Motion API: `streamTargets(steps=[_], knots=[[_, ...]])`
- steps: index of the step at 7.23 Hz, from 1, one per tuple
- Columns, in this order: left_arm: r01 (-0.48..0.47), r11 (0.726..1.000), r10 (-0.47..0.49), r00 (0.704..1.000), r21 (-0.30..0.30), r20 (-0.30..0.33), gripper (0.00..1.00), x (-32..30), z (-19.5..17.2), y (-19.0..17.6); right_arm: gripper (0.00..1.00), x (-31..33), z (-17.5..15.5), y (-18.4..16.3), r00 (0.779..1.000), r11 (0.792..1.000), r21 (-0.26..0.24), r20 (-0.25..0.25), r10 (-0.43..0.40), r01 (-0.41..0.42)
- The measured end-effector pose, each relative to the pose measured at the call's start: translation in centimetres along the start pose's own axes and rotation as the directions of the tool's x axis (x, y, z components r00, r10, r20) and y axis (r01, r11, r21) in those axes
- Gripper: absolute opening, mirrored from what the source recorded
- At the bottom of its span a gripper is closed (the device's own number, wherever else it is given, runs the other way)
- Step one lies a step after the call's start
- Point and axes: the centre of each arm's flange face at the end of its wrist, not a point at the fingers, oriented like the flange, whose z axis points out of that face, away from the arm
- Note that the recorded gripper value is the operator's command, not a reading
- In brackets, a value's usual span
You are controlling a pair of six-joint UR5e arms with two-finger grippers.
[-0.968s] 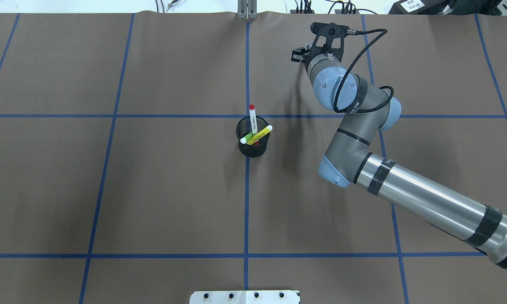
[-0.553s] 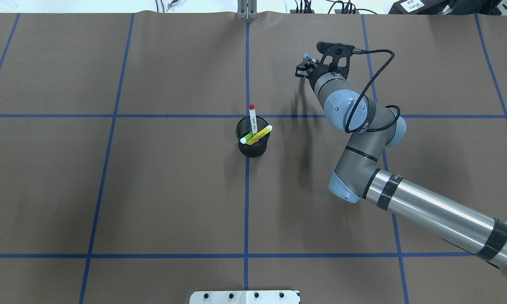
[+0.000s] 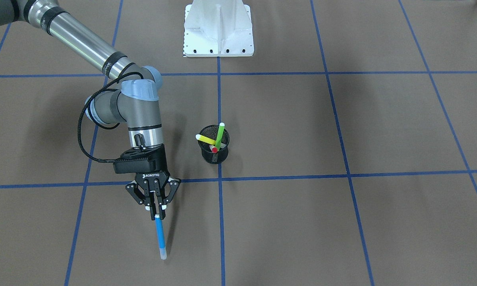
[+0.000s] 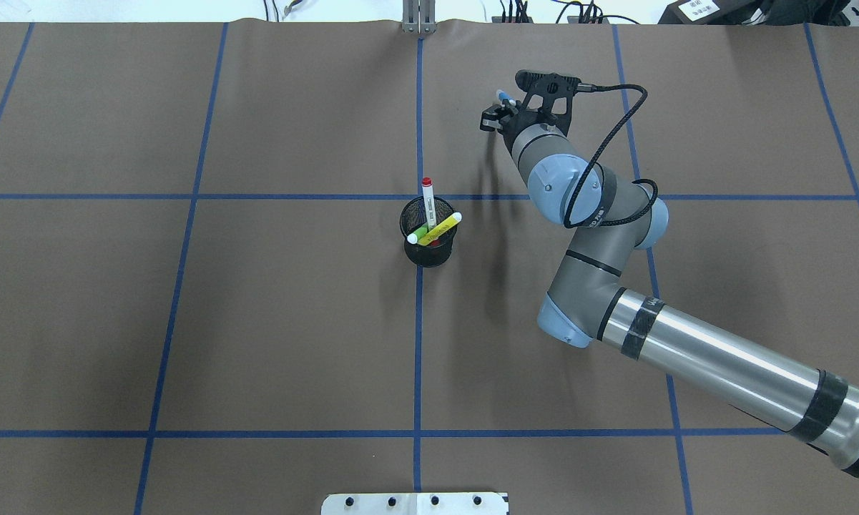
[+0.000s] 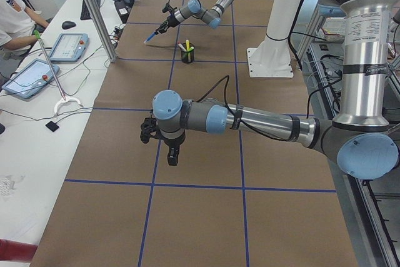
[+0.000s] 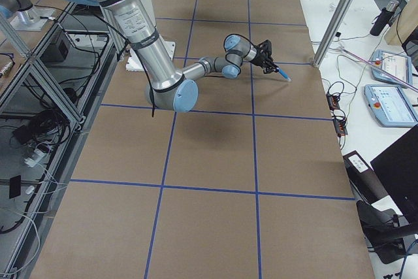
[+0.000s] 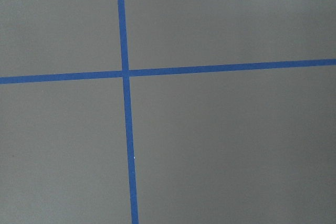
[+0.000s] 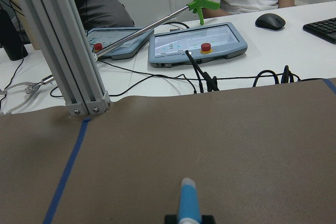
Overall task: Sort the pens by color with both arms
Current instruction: 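Carry the blue marker farther from the robot and set it down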
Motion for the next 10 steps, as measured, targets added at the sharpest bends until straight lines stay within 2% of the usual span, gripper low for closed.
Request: streamTargets(steps=[2, 3, 4, 5, 6, 8, 10], knots=[[0.000, 1.000, 0.000, 1.000, -0.001, 0.000, 1.00, 0.0, 0.0, 0.0, 0.00, -1.0, 0.0, 1.0, 0.999, 1.000, -0.004, -0.030, -0.023, 0.023], [0.000, 1.000, 0.000, 1.000, 0.000, 0.000, 1.00, 0.0, 0.0, 0.0, 0.08, -1.5, -0.1, 1.6, 0.999, 0.999, -0.007, -0.042, -0.034, 0.034], [-0.001, 1.000, 0.001, 1.000, 0.001, 0.000, 1.00, 0.0, 0.0, 0.0, 0.26, -1.8, -0.1, 2.1, 0.998, 0.999, -0.010, -0.047, -0.042, 0.041], [-0.003, 1.000, 0.003, 1.000, 0.002, 0.000, 1.00, 0.1, -0.1, 0.0, 0.56, -1.8, -0.2, 2.5, 0.998, 0.999, -0.013, -0.049, -0.046, 0.045], [-0.006, 1.000, 0.006, 1.000, 0.004, 0.000, 1.00, 0.2, -0.2, -0.1, 0.99, -1.9, -0.3, 2.5, 0.998, 0.999, -0.014, -0.047, -0.047, 0.047], [-0.016, 1.000, 0.016, 1.000, 0.018, -0.002, 1.00, 0.6, -0.5, -0.2, 1.00, -2.2, -0.6, 2.4, 0.998, 0.999, -0.015, -0.038, -0.044, 0.044], [0.039, 0.998, -0.038, 0.999, 0.039, -0.018, 1.00, 4.3, -0.8, -0.8, 1.00, -2.0, -2.0, 1.9, 0.999, 0.999, -0.038, 0.003, -0.033, 0.034]])
